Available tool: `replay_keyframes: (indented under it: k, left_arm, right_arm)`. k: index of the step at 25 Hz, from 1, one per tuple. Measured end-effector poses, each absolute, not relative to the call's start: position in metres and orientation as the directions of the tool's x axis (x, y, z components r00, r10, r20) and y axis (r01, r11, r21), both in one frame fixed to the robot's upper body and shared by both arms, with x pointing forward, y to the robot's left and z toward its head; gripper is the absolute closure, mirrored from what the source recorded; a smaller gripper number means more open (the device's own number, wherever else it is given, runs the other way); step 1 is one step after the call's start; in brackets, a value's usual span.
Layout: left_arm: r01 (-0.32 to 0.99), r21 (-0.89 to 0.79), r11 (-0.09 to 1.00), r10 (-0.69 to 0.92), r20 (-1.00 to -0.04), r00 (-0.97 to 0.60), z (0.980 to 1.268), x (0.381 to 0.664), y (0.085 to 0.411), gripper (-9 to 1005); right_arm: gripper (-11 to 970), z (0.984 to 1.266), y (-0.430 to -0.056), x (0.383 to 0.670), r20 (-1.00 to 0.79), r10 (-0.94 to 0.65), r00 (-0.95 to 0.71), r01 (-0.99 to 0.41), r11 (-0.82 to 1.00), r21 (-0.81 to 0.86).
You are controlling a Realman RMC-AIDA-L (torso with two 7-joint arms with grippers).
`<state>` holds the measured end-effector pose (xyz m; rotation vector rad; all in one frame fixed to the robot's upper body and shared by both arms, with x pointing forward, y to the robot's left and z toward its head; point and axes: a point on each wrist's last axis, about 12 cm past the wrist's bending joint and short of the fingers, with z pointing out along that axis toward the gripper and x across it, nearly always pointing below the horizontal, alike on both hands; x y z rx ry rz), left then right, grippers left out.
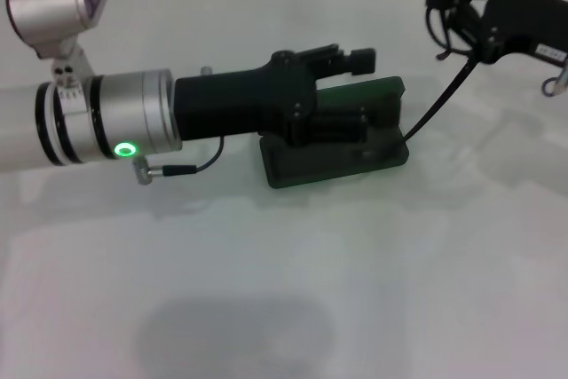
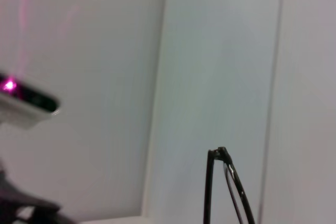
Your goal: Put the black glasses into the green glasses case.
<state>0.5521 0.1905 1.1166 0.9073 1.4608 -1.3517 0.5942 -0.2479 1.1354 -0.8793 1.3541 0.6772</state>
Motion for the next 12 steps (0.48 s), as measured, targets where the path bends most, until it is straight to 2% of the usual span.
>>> replay_keyframes:
  k: [6,12]
  left_arm:
    - [0.92,-0.333,0.205,-0.03,-0.942,-0.334,1.103,0.552,0.198,102]
    - [0.917,-0.335,0.216,0.009,-0.939,-0.345,1.097,0.552,0.193,102]
  right_arm:
    - [851,1.149,-0.257,0.585,-0.99,0.041,0.137,-0.868,0.487,-0.1]
    - [850,1.171,-0.266,0.581,-0.978,0.166,0.127,-0.906,0.421,-0.046]
